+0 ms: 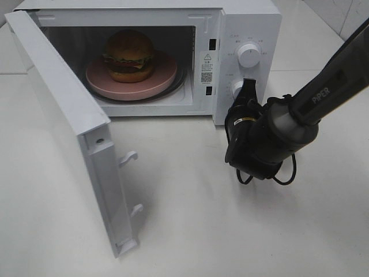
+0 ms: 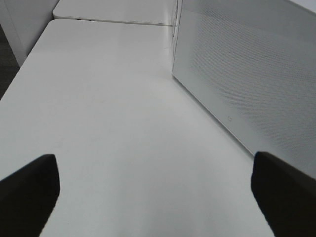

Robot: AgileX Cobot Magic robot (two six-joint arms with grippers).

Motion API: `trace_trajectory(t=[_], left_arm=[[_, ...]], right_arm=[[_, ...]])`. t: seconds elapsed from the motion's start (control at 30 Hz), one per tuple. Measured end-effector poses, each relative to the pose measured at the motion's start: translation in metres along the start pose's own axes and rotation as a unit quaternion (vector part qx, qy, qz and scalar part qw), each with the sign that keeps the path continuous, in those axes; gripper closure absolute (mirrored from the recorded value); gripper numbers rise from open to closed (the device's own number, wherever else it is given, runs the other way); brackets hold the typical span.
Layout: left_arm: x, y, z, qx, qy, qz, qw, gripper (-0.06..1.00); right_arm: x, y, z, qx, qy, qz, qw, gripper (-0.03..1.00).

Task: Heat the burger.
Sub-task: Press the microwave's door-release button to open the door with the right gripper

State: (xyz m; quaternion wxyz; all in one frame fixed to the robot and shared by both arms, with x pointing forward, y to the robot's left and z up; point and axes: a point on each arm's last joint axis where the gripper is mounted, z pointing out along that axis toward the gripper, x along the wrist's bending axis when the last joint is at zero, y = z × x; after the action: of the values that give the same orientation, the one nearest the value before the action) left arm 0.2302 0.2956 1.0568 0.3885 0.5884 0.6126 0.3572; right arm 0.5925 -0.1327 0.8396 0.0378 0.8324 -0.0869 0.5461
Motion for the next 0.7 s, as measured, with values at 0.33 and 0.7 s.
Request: trace_trajectory(t=[0.33, 0.7], left_arm=[[0.000, 0.000, 0.000, 0.000, 0.000, 0.000, 1.000, -0.03], [0.000, 0.000, 0.000, 0.000, 0.000, 0.000, 1.000, -0.03]], right_arm=[[0.006, 0.004, -0.006, 0.022, -0.015, -0.027, 0.999, 0.96], [0.019, 0.013, -0.028, 0.063, -0.038, -0.117, 0.990, 0.96]])
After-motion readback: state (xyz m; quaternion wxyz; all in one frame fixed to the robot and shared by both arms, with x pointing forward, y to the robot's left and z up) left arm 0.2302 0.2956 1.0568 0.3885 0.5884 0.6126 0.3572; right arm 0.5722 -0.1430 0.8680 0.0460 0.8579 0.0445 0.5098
